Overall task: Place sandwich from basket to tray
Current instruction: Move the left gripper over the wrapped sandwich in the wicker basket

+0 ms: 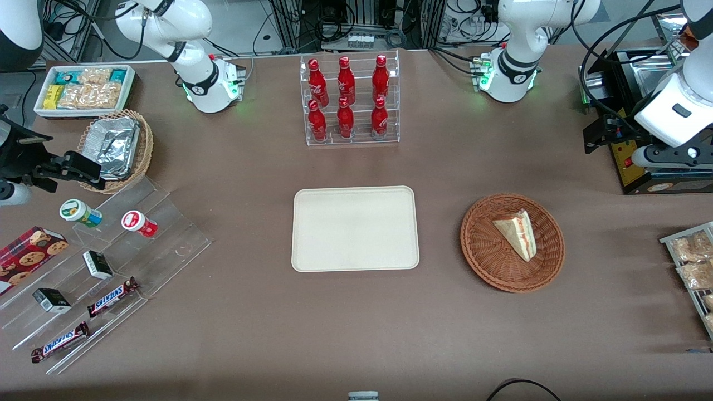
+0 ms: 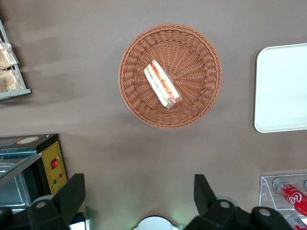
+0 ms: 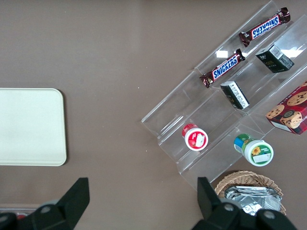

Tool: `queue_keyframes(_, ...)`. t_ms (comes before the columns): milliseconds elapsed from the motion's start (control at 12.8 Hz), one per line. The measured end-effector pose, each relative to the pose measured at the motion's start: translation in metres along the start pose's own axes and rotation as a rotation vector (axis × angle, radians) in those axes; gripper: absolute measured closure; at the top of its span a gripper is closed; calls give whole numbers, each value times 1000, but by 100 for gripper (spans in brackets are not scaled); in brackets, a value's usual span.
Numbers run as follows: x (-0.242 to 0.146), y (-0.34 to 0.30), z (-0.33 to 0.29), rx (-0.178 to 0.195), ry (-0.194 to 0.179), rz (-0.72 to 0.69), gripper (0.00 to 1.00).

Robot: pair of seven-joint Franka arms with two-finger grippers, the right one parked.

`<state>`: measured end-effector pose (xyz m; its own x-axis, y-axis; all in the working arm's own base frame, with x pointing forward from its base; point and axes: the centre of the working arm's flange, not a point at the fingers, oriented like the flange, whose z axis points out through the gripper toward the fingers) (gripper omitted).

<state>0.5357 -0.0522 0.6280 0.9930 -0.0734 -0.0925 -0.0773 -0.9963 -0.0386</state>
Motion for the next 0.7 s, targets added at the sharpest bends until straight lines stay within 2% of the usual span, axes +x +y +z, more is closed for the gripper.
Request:
queue_keyframes(312,1,-1,2,0,-4,2,0)
queue_keyframes(546,6,-7,30,1,-39,-6,0)
queue_keyframes(702,13,-16,59,-1,-46,-50,0)
